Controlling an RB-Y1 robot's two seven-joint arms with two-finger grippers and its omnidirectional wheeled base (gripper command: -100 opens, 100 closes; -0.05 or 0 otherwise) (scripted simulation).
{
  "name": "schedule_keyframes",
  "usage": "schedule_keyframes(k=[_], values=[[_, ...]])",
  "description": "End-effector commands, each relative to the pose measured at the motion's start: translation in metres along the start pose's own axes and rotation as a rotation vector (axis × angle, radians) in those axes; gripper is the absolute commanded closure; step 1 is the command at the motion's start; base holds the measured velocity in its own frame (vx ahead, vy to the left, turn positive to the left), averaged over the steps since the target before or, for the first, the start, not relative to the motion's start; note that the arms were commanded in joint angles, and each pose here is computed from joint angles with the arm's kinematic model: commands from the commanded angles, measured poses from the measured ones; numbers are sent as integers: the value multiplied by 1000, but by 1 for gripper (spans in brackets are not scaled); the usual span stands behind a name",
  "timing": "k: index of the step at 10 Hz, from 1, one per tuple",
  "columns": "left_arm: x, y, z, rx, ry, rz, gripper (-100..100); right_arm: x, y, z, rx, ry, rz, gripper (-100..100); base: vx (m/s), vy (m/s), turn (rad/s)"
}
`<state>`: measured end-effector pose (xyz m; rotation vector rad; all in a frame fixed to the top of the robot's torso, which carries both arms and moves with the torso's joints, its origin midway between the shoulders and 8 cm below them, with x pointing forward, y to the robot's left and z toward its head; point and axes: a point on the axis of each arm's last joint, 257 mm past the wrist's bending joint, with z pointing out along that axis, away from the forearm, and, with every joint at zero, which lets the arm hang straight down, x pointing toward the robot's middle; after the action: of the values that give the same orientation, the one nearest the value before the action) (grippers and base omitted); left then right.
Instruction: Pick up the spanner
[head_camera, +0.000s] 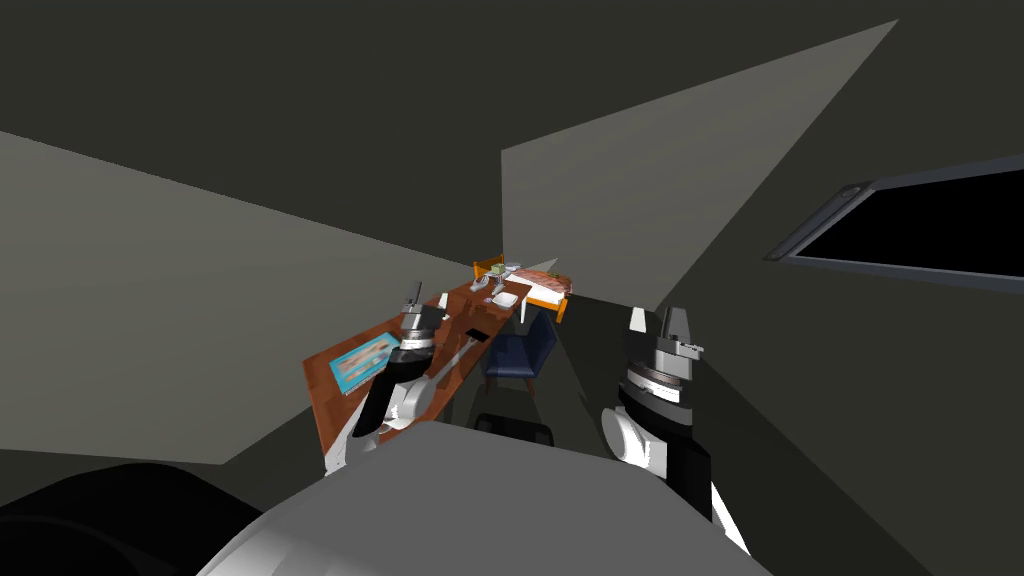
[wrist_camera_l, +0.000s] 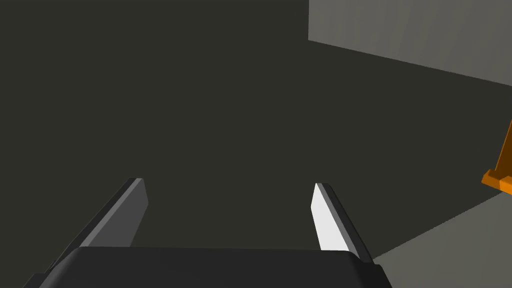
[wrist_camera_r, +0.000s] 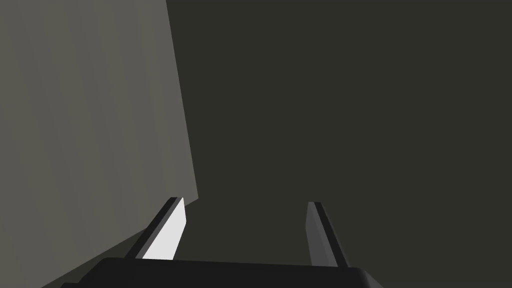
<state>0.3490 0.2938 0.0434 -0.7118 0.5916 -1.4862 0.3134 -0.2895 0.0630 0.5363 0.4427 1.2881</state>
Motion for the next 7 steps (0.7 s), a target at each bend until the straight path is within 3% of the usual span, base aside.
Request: schedule_keyframes(k=[1, 2, 4, 5, 7], values=[[0, 24, 0, -69, 10, -42, -100, 0, 0, 0, 0, 0, 0, 0, 39, -13, 18], [0, 25, 0, -76, 9, -42, -100, 0, 0, 0, 0, 0, 0, 0, 24, -8, 7], [-2, 56, -3, -165, 12, -102, -100, 0, 0, 0, 0, 0, 0, 0, 30, -6, 24], [-2, 58, -4, -173, 11, -102, -100, 0, 0, 0, 0, 0, 0, 0, 30, -9, 7], [-4, 90, -9, -269, 4, -168, -100, 0, 0, 0, 0, 0, 0, 0, 32, -12, 21]])
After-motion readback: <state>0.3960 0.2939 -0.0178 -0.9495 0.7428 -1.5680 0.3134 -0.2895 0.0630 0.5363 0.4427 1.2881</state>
